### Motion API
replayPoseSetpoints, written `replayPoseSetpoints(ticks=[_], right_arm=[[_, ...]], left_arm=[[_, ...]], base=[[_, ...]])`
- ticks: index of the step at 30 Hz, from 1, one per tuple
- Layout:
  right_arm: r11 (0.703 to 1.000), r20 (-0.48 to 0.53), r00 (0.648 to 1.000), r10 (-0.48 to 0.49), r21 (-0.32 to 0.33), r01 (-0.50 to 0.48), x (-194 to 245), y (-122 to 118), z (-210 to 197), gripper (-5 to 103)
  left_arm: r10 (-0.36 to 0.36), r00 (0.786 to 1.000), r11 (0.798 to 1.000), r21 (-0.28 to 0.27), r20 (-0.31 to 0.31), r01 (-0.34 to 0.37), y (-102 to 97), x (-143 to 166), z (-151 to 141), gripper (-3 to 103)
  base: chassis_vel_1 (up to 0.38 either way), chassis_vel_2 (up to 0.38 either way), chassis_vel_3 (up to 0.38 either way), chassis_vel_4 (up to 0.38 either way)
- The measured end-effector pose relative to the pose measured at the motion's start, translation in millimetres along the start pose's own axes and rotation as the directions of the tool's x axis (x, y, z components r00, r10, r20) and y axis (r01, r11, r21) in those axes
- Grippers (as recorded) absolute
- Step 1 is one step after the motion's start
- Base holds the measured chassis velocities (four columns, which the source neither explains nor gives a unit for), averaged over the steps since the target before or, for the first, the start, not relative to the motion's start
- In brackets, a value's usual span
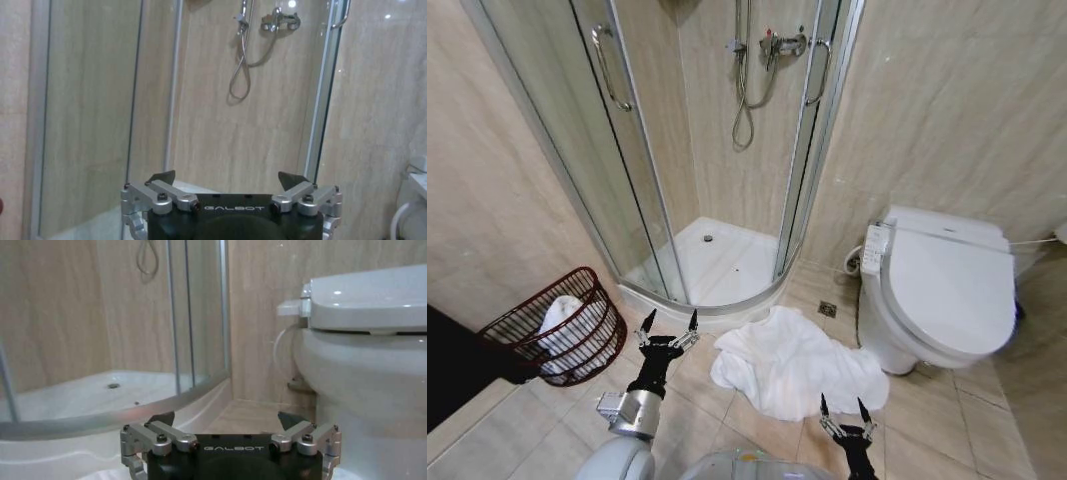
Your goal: Discard the used towel into the hamper.
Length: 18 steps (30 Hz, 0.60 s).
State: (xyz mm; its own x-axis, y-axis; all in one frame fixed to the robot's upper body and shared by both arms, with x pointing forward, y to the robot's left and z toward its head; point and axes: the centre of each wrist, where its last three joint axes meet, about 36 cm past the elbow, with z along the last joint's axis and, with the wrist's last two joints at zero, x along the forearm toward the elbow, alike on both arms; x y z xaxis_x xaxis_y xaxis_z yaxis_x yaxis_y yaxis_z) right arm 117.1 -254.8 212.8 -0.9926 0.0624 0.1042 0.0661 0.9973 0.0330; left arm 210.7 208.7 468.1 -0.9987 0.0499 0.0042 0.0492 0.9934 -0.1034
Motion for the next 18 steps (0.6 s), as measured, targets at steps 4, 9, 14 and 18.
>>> replayPoseSetpoints(ticks=[4, 9, 14, 18], right_arm=[[0.999, -0.007, 0.999, 0.031, 0.015, -0.031, 1.7, -3.8, 7.5, 100], [0.999, -0.017, 0.999, 0.045, 0.012, -0.045, 3.6, -12.1, 16.6, 100], [0.999, -0.011, 0.999, 0.048, 0.000, -0.048, 1.0, -14.8, 20.9, 100], [0.998, -0.052, 0.998, 0.036, -0.049, -0.038, -2.5, -14.8, 26.8, 100]], left_arm=[[0.000, 1.000, 1.000, 0.000, 0.000, 0.000, 0.0, 0.0, 0.0, 100], [0.000, 1.000, 1.000, 0.000, 0.000, 0.000, 0.0, 0.0, 0.0, 100], [0.000, 1.000, 1.000, 0.000, 0.000, 0.000, 0.0, 0.0, 0.0, 100], [0.000, 1.000, 1.000, 0.000, 0.000, 0.000, 0.0, 0.0, 0.0, 100]], base=[[-0.119, 0.134, 0.122, -0.119], [-0.153, 0.171, 0.159, -0.168], [-0.198, 0.186, 0.173, -0.183], [-0.138, 0.124, 0.076, -0.007]])
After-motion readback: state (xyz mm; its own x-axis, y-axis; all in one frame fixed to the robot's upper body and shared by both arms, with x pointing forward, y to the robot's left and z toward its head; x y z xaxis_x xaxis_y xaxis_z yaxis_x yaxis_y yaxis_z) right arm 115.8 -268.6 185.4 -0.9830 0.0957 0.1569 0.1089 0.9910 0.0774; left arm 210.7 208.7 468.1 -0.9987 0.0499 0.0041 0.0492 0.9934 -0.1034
